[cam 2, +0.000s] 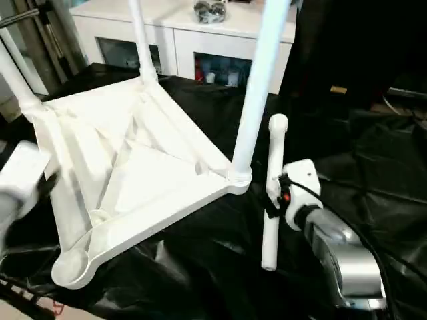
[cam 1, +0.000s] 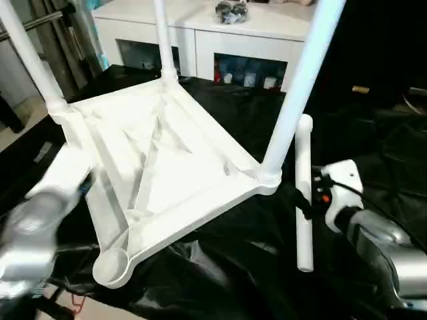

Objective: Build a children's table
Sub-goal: Rotate table base

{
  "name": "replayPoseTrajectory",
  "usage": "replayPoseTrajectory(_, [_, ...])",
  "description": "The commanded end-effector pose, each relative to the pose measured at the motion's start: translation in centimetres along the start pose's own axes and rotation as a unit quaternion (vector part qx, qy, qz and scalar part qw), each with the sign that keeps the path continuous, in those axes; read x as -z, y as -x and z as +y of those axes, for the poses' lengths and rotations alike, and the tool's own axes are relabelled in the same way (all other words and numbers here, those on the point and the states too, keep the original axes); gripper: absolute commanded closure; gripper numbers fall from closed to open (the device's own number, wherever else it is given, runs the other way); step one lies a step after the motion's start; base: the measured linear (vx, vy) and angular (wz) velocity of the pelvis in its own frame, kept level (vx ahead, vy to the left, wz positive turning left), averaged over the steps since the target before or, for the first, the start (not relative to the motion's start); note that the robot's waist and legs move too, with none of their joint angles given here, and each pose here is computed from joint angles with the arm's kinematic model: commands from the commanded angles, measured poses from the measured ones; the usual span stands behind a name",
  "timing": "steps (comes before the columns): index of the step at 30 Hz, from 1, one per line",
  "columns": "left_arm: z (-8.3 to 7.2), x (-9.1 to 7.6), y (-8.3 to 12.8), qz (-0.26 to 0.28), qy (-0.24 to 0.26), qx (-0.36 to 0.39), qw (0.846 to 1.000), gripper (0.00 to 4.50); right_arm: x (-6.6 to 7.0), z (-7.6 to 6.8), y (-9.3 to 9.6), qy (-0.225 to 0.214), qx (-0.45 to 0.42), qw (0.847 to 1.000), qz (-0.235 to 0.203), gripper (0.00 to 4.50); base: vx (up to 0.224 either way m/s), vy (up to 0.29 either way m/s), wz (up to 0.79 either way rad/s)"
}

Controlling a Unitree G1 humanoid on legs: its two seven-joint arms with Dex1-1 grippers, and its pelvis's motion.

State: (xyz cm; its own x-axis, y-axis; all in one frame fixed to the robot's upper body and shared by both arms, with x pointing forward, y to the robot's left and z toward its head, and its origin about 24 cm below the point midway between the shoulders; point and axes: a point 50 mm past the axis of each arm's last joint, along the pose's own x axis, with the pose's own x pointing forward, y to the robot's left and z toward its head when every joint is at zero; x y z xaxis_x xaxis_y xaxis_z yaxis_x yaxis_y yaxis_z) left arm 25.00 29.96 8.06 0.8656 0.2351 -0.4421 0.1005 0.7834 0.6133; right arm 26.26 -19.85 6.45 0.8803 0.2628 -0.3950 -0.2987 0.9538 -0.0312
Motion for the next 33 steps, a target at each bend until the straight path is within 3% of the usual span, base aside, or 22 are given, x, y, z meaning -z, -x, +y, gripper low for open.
replayPoseTrajectory(1, [-0.3,0.4,0.5,0.019,-0.018,0.026,0.999,1.02,0.0,-0.7,0.3,-0.001,0.023,1.000,0.003,0.50,0.000,0.000,0.00])
replayPoseTrajectory(5, [-1.4,0.8,1.2,0.037,-0.031,0.086,0.995,0.63,0.2,-0.9,0.4,0.002,0.029,1.000,0.006,0.50,0.000,0.000,0.00])
replayPoseTrajectory(8, [-3.5,0.1,2.1,0.031,-0.024,0.169,0.985,0.40,0.3,-0.9,0.4,0.004,0.031,0.999,0.009,0.50,0.000,0.000,0.00])
replayPoseTrajectory(9, [-3.5,0.1,2.1,0.031,-0.024,0.169,0.985,0.33,0.3,-0.9,0.4,0.004,0.031,0.999,0.009,0.50,0.000,0.000,0.00])
replayPoseTrajectory(10, [-4.6,-0.5,2.5,0.019,-0.026,0.215,0.976,0.26,0.3,-0.9,0.4,0.005,0.031,0.999,0.009,0.50,0.000,0.000,0.00])
replayPoseTrajectory(13, [-5.9,-0.8,3.0,0.012,-0.026,0.264,0.964,0.03,0.2,-0.9,0.4,0.005,0.031,0.999,0.009,0.50,0.000,0.000,0.00])
replayPoseTrajectory(16, [-8.2,-1.7,3.3,-0.038,-0.018,0.341,0.939,0.03,0.3,-1.0,0.5,0.011,0.025,1.000,0.012,0.50,0.000,0.000,0.00])
replayPoseTrajectory(21, [-10.8,-3.2,2.4,-0.112,0.006,0.386,0.916,0.03,0.4,-0.9,0.7,0.027,0.006,0.999,0.017,0.50,0.000,0.000,0.00])
replayPoseTrajectory(24, [-12.4,-3.9,1.7,-0.128,0.002,0.402,0.907,0.03,0.0,-1.4,1.0,0.029,0.008,0.999,0.020,0.50,0.000,0.000,0.00])
replayPoseTrajectory(29, [-14.4,-5.7,0.9,-0.162,0.002,0.418,0.894,0.03,-0.9,-2.2,2.0,0.009,0.014,0.999,0.037,0.50,0.000,0.000,0.00])
replayPoseTrajectory(33, [-16.0,-7.4,0.9,-0.201,0.012,0.444,0.873,0.03,-1.7,-2.6,2.6,-0.010,0.007,0.999,0.030,0.50,0.000,0.000,0.00])
